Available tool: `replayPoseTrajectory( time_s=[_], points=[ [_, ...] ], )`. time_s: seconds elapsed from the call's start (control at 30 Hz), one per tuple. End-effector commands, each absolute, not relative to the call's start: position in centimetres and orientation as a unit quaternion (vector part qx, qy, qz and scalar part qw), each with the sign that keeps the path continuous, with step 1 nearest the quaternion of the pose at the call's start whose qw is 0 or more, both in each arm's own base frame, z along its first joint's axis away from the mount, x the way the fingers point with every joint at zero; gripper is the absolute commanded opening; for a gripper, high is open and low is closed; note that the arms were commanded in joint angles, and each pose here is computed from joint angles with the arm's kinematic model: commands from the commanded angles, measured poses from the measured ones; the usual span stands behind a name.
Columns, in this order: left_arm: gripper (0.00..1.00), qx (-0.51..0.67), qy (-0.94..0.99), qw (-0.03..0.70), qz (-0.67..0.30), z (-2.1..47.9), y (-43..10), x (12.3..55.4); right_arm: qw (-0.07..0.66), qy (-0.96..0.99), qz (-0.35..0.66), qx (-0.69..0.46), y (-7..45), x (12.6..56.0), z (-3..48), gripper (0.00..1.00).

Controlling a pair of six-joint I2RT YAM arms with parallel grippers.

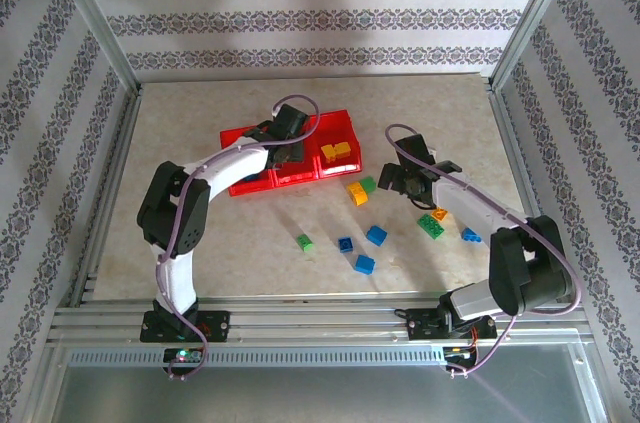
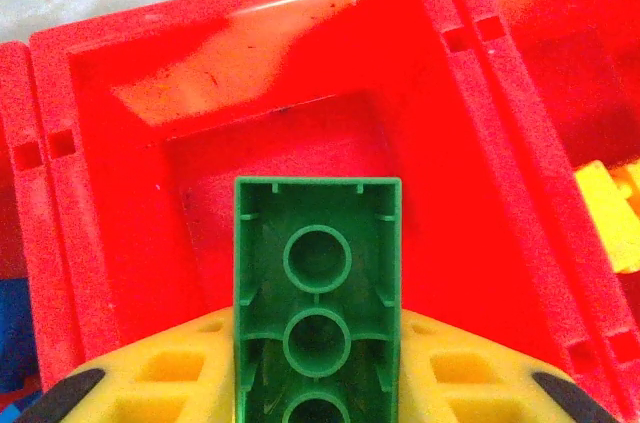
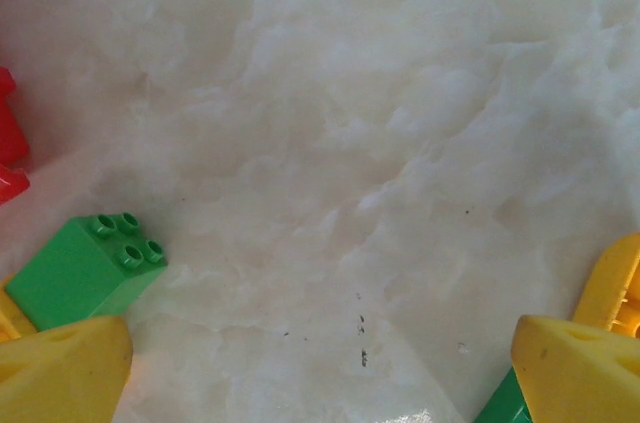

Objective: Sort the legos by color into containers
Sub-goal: Place the lego in the container.

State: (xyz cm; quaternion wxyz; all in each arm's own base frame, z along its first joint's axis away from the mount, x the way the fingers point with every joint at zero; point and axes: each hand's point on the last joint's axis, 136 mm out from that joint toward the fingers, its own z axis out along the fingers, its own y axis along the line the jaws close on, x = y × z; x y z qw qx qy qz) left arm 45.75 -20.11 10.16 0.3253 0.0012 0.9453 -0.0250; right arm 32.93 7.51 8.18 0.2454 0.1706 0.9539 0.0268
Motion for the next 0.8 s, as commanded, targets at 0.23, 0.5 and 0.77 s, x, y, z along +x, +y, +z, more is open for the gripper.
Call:
replayPoseTrajectory(
  time_s=[0.23,0.5,0.77],
  points=[
    [0.19,0.004,0.953,0.304,-0.004,8.4,-19.3,46.3,0.241,0.955,0.058,0.162,8.9,34.4,7.6,0.90],
    [0.35,-0.004,0.951,0.308,-0.020,8.8,-19.6,46.0,0.230,0.958,0.079,0.150,10.3,35.2,6.5,0.81],
    [0.47,-0.009,0.945,0.324,-0.045,10.9,-19.8,45.5,0.226,0.960,0.099,0.130,11.9,36.2,6.1,0.76]
  ],
)
